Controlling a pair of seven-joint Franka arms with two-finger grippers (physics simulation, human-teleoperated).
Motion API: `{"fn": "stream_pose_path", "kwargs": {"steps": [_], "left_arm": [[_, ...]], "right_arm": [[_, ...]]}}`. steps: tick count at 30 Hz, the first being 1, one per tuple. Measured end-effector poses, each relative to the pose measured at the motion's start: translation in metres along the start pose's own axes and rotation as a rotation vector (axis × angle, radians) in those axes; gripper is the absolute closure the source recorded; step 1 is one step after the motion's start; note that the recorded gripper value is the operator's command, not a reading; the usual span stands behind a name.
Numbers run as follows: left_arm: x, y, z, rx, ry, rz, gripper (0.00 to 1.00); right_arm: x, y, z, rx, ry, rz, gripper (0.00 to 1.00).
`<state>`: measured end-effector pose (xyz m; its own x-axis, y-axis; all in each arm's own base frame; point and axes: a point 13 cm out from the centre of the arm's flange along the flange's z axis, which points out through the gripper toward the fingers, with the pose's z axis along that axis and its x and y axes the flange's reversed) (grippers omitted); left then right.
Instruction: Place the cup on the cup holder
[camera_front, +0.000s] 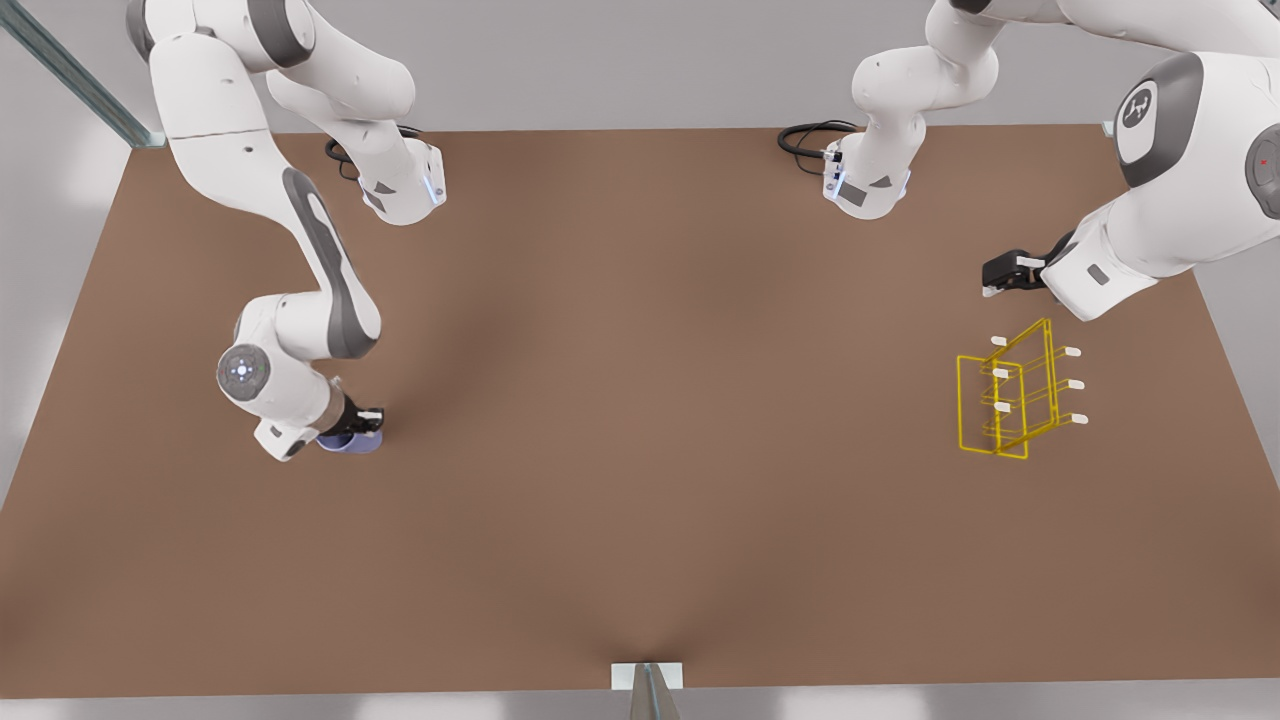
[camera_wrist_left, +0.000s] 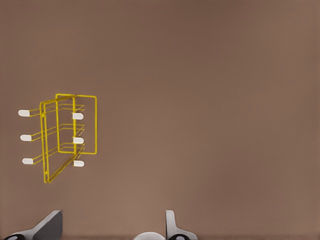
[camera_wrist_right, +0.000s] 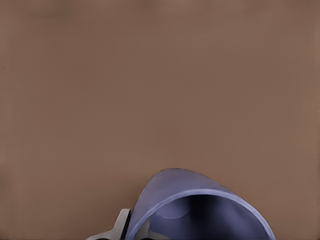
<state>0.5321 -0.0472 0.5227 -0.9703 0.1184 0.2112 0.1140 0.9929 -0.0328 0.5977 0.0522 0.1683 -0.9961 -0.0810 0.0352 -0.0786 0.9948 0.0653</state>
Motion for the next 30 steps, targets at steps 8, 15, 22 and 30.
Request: {"fn": "stream_pose_path", "kwargs": {"steps": [8,15,22,30], "left_arm": [[-0.007,0.001,0.009,-0.001,-0.001,0.001,0.0],[-0.02,0.0,0.023,-0.004,-0.018,0.005,0.0],[-0.025,0.001,0.021,-0.004,-0.039,0.006,0.0],[-0.027,0.001,0.021,-0.004,-0.046,0.008,0.0]], "right_arm": [[-0.013,0.132,-0.079,-0.367,0.118,0.079,0.79],[-0.059,0.338,-0.086,-0.957,0.308,0.133,0.79],[-0.056,0.534,-0.072,-1.364,0.452,0.103,0.79],[-0.006,0.637,-0.01,-1.461,0.475,0.107,0.79]]}}
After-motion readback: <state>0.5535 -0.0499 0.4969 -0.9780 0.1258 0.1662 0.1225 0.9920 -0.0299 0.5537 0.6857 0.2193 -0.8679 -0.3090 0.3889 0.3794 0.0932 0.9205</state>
